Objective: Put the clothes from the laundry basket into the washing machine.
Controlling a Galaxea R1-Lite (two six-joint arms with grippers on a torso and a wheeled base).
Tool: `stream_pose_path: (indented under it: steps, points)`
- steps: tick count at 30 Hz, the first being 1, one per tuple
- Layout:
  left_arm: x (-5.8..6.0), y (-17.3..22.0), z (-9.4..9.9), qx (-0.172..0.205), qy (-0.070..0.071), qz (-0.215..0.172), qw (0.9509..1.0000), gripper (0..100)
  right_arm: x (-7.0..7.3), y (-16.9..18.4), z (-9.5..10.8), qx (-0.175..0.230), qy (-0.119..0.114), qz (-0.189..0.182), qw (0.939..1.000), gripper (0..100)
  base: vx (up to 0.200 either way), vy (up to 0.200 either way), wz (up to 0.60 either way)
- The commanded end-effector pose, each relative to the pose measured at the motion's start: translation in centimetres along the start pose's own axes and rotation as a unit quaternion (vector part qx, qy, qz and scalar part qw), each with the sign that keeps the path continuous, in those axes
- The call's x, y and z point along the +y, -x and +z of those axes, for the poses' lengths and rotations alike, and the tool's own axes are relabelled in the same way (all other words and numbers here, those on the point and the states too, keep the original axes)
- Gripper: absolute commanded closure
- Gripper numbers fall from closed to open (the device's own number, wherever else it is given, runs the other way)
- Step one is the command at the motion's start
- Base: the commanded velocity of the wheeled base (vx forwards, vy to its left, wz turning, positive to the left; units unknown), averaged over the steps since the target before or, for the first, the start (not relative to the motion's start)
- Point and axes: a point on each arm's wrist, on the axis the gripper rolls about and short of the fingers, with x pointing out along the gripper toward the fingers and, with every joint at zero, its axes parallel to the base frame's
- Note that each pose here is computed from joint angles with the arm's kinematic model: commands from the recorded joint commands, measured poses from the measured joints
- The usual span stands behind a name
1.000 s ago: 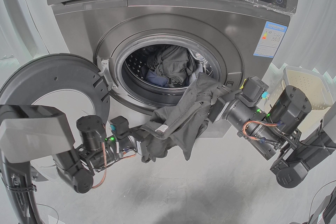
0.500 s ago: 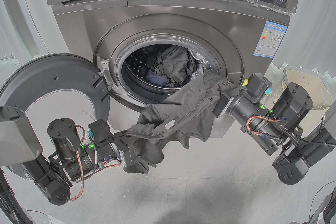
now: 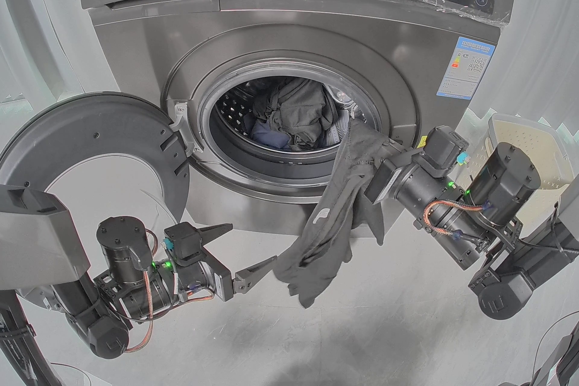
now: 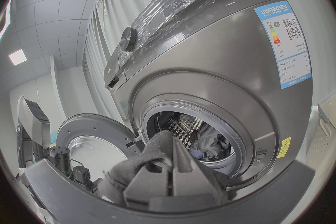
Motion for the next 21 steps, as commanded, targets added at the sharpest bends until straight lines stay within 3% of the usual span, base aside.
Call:
stream_pose_path:
  steps: [1, 6, 12, 21]
  points:
    - [0.1, -0.2, -0.6, 0.011, 0.003, 0.000, 0.9999, 0, 0.0, 0.0, 0.0, -0.001, 0.000, 0.000, 1.0000, 100, 0.000, 0.000, 0.00]
    - [0.1, -0.3, -1.2, 0.022, 0.005, 0.000, 0.9997, 0, 0.0, 0.0, 0.1, -0.002, 0.000, 0.001, 1.0000, 100, 0.000, 0.000, 0.00]
    - [0.0, -1.2, -3.2, 0.057, 0.013, -0.005, 0.9983, 0, 0.0, -0.1, 0.2, -0.004, 0.000, 0.001, 1.0000, 100, 0.000, 0.000, 0.00]
    - [-1.6, -3.6, -4.2, 0.059, 0.006, -0.041, 0.9974, 0, 0.0, -0.3, 0.1, -0.005, 0.000, 0.001, 1.0000, 100, 0.000, 0.000, 0.00]
